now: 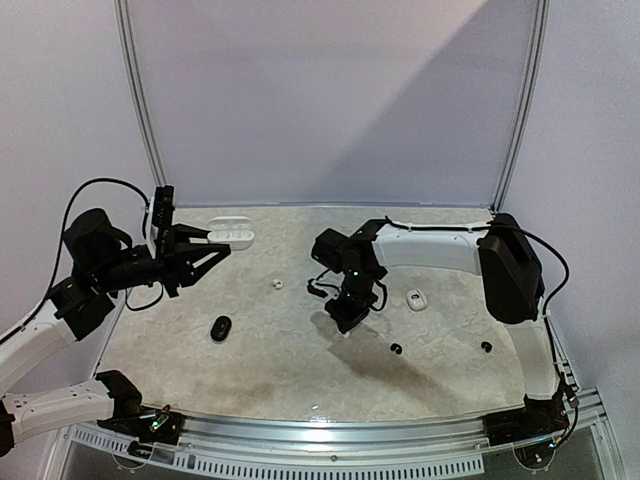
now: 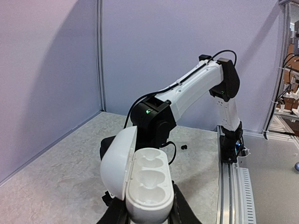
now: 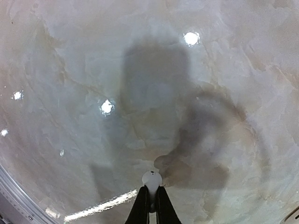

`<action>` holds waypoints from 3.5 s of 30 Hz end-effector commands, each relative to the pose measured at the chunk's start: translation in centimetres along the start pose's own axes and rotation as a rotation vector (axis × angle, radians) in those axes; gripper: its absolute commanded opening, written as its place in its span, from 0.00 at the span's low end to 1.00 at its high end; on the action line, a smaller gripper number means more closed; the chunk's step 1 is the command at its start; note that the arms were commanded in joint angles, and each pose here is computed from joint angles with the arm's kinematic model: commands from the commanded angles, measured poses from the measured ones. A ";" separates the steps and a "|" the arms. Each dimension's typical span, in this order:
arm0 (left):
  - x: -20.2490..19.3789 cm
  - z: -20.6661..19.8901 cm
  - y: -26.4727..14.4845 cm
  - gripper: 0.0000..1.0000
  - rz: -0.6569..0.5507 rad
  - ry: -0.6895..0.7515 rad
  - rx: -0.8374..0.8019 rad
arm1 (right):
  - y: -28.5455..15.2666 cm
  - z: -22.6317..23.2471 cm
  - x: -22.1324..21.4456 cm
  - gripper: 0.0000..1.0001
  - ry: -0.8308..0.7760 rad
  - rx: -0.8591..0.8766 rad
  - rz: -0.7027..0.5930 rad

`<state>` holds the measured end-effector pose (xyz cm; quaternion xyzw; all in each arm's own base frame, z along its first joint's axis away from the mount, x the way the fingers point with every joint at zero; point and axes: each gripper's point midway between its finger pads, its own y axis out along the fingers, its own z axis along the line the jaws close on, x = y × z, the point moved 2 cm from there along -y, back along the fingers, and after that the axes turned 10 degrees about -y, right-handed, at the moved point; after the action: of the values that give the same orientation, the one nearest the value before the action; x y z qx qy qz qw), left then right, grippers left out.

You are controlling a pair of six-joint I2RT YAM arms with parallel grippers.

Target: Insert the wireless bluetooth earbuds into the charging case

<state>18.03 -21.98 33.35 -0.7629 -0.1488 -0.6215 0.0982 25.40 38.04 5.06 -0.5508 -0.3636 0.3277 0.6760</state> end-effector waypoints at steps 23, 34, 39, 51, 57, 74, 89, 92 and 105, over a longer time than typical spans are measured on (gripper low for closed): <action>-0.4 -3.9 1.0 0.00 0.073 0.163 -0.235 | -38.4 16.2 3.4 0.00 -0.760 -0.170 -1.076; -1.1 -4.7 1.1 0.00 0.128 0.231 -0.260 | -32.9 19.6 4.9 0.00 -0.984 -0.298 -0.833; -1.1 -4.7 1.2 0.00 0.133 0.237 -0.256 | -32.0 19.9 4.9 0.00 -1.005 -0.289 -0.806; -1.1 -4.8 1.4 0.00 0.128 0.252 -0.243 | -29.9 19.7 5.5 0.00 -1.029 -0.304 -0.746; -1.0 -4.9 1.5 0.00 0.120 0.259 -0.246 | -29.2 20.0 5.9 0.00 -1.042 -0.295 -0.745; -0.6 -5.2 1.5 0.00 0.078 0.272 -0.258 | -27.9 18.8 6.3 0.00 -1.027 -0.357 -0.683; -1.0 -5.7 1.4 0.00 0.092 0.286 -0.292 | -27.4 17.6 6.7 0.03 -1.080 -0.463 -0.632; -1.1 -5.8 1.4 0.00 0.094 0.287 -0.294 | -27.3 17.4 6.8 0.03 -1.088 -0.479 -0.620; -1.6 -5.6 1.3 0.00 0.124 0.289 -0.290 | -27.7 16.6 6.9 0.03 -1.120 -0.553 -0.590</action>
<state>14.71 -24.90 32.58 -0.6861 -0.0228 -0.7227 0.0807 14.11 47.79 36.35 -0.2841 -0.8713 0.2509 0.3119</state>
